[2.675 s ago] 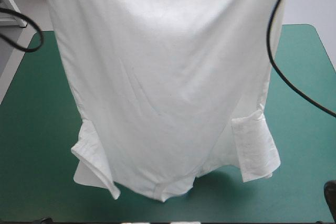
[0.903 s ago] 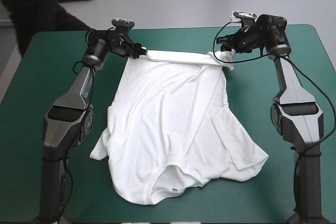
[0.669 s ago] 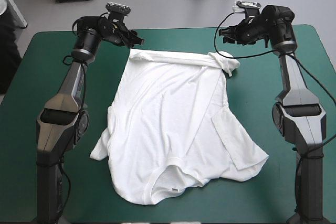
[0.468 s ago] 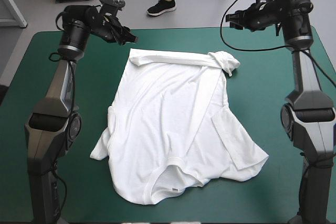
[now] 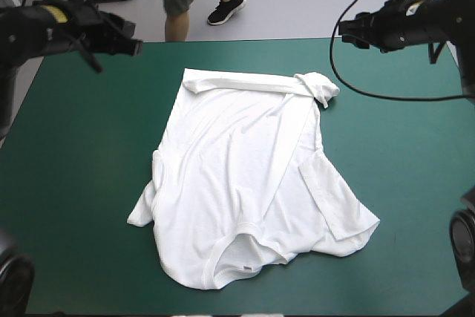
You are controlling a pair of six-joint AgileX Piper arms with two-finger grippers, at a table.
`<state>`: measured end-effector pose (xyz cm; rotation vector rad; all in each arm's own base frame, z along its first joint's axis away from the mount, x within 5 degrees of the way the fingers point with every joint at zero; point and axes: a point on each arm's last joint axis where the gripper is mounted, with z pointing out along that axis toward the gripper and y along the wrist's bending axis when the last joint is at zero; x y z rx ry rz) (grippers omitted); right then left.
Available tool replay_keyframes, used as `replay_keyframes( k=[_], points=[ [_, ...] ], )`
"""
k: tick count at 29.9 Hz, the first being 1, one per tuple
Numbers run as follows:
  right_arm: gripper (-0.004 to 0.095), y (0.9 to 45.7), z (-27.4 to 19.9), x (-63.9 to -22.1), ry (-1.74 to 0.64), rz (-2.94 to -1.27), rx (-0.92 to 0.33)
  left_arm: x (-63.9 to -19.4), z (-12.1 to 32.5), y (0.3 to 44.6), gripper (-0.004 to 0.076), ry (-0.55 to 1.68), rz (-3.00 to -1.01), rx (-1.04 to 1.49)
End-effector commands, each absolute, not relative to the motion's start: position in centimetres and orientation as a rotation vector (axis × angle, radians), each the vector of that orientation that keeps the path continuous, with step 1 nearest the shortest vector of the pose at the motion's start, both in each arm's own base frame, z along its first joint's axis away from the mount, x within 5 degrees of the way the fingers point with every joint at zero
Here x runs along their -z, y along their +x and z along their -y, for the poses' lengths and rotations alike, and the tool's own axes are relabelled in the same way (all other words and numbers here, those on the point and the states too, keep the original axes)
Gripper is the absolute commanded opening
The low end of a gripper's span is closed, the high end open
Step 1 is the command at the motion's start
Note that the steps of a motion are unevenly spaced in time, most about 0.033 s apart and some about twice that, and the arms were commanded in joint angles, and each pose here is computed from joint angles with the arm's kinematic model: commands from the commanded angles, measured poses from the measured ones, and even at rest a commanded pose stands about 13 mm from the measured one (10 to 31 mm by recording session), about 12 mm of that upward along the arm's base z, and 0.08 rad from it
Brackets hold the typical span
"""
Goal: Fold the cloth
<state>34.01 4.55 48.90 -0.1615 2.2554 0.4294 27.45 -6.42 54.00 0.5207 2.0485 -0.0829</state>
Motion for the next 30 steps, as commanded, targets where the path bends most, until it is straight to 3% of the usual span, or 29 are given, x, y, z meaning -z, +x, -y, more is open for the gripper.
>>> replay_keyframes(
  k=[1,4,9,15,22,30],
  points=[
    [0.0434,28.7,-5.2,-51.1,-0.225,-2.177,-0.443,-53.9,5.0,21.2,0.0346,0.544,-2.067,0.044],
    [0.0434,26.4,-6.3,-50.3,-0.297,-2.209,-0.398,-52.4,4.5,18.1,0.0346,0.535,-2.085,0.070],
    [0.0434,24.0,-7.8,-46.4,-0.397,-2.338,-0.185,-49.1,4.2,15.9,0.0346,0.507,-2.198,0.124],
    [0.0434,22.4,-8.2,-43.2,-0.314,-2.465,-0.272,-43.9,5.1,16.9,0.0346,0.519,-2.385,0.246],
    [0.0434,20.9,-6.9,-44.1,-0.296,-2.415,-0.173,-34.7,5.1,17.0,0.0346,0.542,-2.712,0.271],
    [0.0433,20.8,-6.9,-44.2,-0.291,-2.411,-0.184,-30.3,5.2,17.8,0.0347,0.494,-2.736,0.270]
  ],
)
